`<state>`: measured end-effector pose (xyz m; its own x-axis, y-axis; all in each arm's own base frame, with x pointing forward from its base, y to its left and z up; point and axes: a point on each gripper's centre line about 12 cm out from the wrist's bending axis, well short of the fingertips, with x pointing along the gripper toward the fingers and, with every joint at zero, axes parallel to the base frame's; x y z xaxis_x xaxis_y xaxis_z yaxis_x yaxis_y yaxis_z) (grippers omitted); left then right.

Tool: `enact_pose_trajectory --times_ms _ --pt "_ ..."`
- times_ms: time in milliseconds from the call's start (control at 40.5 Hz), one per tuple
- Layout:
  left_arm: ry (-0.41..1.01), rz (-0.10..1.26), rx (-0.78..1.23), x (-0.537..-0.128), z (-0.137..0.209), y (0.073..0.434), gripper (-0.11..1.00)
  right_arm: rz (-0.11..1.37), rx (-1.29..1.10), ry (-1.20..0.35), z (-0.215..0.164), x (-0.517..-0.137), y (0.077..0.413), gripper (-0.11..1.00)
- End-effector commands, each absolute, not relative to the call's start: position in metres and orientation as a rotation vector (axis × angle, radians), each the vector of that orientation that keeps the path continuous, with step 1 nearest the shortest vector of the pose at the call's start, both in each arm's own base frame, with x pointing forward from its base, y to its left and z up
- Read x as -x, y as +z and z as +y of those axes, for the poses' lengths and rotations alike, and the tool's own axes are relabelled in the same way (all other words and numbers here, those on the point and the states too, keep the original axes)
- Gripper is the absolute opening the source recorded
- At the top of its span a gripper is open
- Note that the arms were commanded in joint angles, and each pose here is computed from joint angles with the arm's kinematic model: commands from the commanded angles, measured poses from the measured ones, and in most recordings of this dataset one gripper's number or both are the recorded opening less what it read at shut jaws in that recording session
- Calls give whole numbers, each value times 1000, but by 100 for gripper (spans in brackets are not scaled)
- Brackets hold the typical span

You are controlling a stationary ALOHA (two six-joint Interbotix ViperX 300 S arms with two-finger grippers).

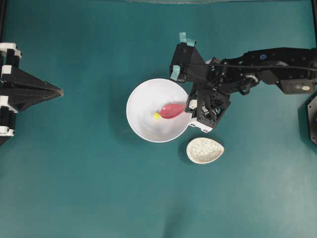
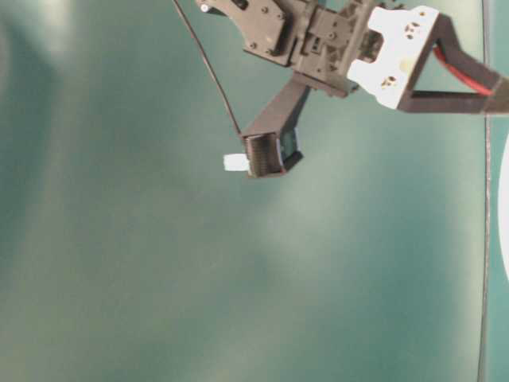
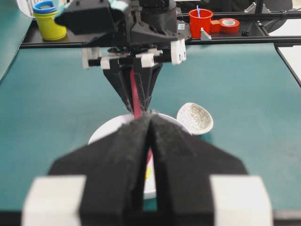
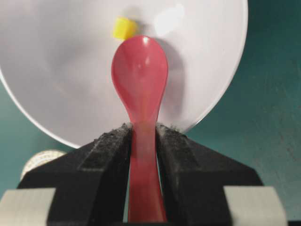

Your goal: Scoop the yellow hexagonal prism block from the bowl with a spoon using the right arm.

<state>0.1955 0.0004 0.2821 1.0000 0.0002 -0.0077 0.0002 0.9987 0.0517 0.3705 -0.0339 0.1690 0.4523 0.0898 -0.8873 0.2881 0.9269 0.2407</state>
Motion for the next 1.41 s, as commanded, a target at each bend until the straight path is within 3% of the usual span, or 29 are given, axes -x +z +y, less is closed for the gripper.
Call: enact_pose_trajectory --times_ms 0,568,1383 --pt "1 -15 -56 -198 1 291 -1 1075 -382 -125 -36 -377 177 23" --pt "1 -17 -56 -198 1 292 -1 1019 -363 -127 -39 -400 172 23" --pt "1 -15 -56 -198 1 292 -1 879 -331 -138 -46 -420 191 23"
